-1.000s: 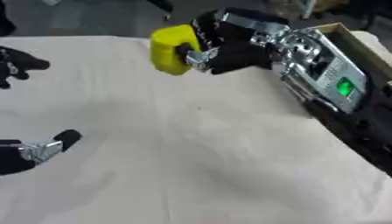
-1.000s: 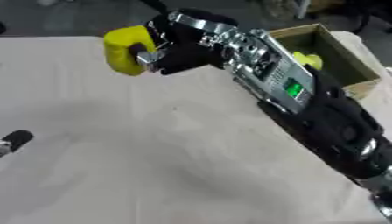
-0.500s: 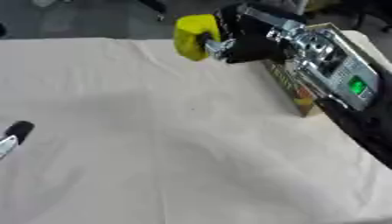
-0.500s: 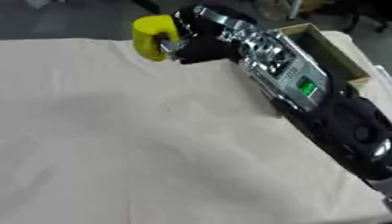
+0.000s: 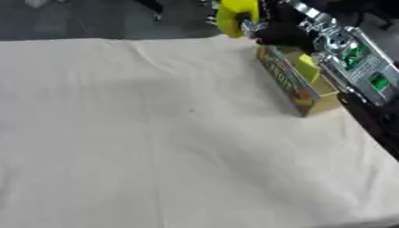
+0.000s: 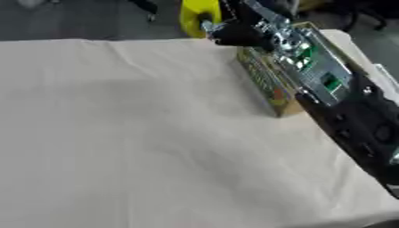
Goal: Pick up the objects with one hand, pass them to the other hand, and then place them into the box on the other side of the table.
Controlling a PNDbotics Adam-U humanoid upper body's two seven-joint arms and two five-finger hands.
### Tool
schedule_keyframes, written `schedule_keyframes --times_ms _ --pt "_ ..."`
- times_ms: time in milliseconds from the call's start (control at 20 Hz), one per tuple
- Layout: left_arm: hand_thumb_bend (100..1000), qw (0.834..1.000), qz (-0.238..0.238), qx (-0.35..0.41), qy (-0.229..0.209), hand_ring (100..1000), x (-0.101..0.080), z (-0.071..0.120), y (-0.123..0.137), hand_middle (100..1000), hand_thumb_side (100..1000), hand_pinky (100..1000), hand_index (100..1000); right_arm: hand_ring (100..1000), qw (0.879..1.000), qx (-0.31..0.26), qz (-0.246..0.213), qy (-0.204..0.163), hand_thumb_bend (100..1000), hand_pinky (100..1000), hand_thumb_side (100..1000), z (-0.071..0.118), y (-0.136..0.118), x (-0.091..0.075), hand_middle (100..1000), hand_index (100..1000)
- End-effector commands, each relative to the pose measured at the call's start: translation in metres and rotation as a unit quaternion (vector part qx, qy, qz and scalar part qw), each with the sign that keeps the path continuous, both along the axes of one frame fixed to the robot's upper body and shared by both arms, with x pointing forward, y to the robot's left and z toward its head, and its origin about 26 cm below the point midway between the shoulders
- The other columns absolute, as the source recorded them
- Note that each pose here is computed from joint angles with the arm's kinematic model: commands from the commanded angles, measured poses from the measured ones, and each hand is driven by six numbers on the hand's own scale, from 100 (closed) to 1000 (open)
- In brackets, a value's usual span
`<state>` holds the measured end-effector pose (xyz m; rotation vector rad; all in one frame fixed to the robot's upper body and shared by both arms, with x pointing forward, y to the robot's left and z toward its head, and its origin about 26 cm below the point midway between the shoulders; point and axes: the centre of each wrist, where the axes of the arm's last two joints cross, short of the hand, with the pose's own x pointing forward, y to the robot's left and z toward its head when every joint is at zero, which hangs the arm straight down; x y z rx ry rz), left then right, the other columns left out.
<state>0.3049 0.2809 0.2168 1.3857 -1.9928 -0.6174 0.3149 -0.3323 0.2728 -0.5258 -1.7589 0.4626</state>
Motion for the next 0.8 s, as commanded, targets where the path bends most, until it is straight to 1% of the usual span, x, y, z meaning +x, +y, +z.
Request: schedule_keyframes --times_ms 50,350,450,650,800 --pt "454 0.999 0.021 -0.001 -0.027 606 -0.002 0.010 0.009 677 338 500 821 811 0.998 -0.009 -0.049 -0.026 100 883 235 0.012 -0.021 -0.001 613 629" --pt "449 0.998 0.034 -0.009 -0.045 604 -0.002 0.012 0.011 673 327 497 816 807 0.993 -0.012 -0.119 -0.019 100 883 242 0.001 -0.054 0.005 614 631" --pt "447 0.998 0.037 -0.012 -0.044 603 -0.002 0.009 0.012 672 330 496 816 804 0.990 -0.006 -0.138 -0.009 100 882 259 -0.005 -0.065 0.007 616 635" --pt "441 0.998 0.039 -0.018 -0.041 602 -0.002 0.006 0.013 672 326 492 818 806 0.986 0.008 -0.166 0.007 100 879 266 -0.015 -0.081 0.010 615 635" --pt "436 0.998 0.038 -0.023 -0.042 601 -0.002 0.004 0.012 673 329 490 819 806 0.979 0.008 -0.203 0.014 100 879 250 -0.022 -0.091 0.013 614 633"
